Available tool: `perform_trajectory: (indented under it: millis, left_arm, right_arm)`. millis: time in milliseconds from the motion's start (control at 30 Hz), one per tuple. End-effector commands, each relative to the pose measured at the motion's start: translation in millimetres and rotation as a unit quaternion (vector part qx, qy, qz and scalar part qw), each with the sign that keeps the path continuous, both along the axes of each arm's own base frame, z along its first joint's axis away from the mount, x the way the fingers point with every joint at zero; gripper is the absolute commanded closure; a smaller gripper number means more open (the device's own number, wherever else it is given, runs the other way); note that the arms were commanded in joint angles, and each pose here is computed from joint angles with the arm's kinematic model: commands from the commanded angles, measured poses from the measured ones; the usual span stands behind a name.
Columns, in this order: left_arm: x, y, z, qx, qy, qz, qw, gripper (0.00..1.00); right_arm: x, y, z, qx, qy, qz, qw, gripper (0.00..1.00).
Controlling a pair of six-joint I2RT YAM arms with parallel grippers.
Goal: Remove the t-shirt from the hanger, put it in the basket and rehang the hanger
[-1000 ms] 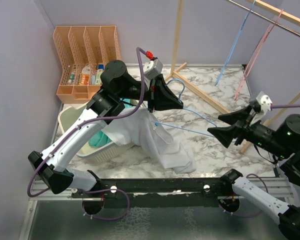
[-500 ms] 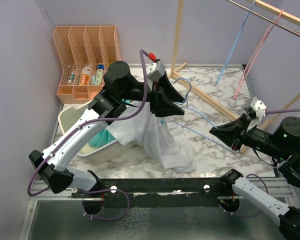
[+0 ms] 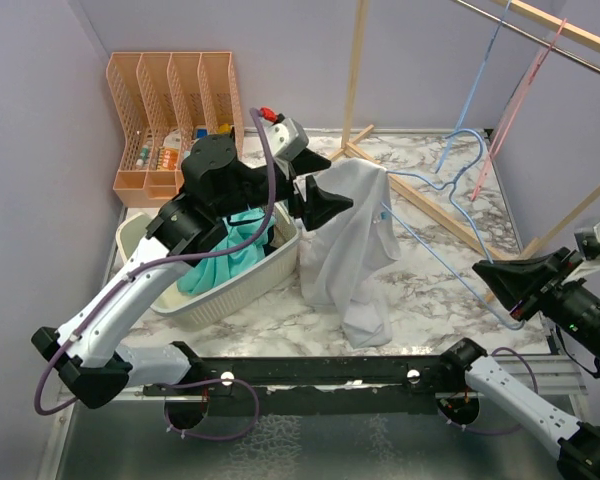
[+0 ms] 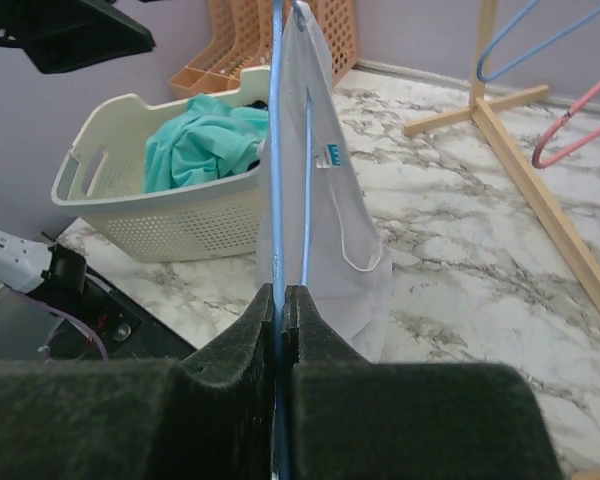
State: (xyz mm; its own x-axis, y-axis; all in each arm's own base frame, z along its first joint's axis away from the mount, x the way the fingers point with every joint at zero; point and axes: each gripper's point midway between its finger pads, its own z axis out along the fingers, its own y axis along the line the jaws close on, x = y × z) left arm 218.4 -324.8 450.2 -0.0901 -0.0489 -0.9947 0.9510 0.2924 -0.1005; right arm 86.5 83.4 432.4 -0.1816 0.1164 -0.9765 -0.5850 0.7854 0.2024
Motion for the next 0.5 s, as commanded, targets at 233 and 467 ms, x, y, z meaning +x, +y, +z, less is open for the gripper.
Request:
perform_trajectory:
  millis: [233, 467]
  left_arm:
    - [12.1, 28.0, -28.6, 0.018, 0.009, 0.088, 0.996, 0.06]
    - [6.4, 39.4, -54.5, 0.043, 0.021, 0.1, 0.994, 0.06]
  right_arm:
    - [35.7, 41.6, -91.0, -0.082, 0.218, 0.026, 0.972, 0.99]
    - [43.9, 28.0, -55.9, -0.067, 0.187, -0.022, 0.98, 0.99]
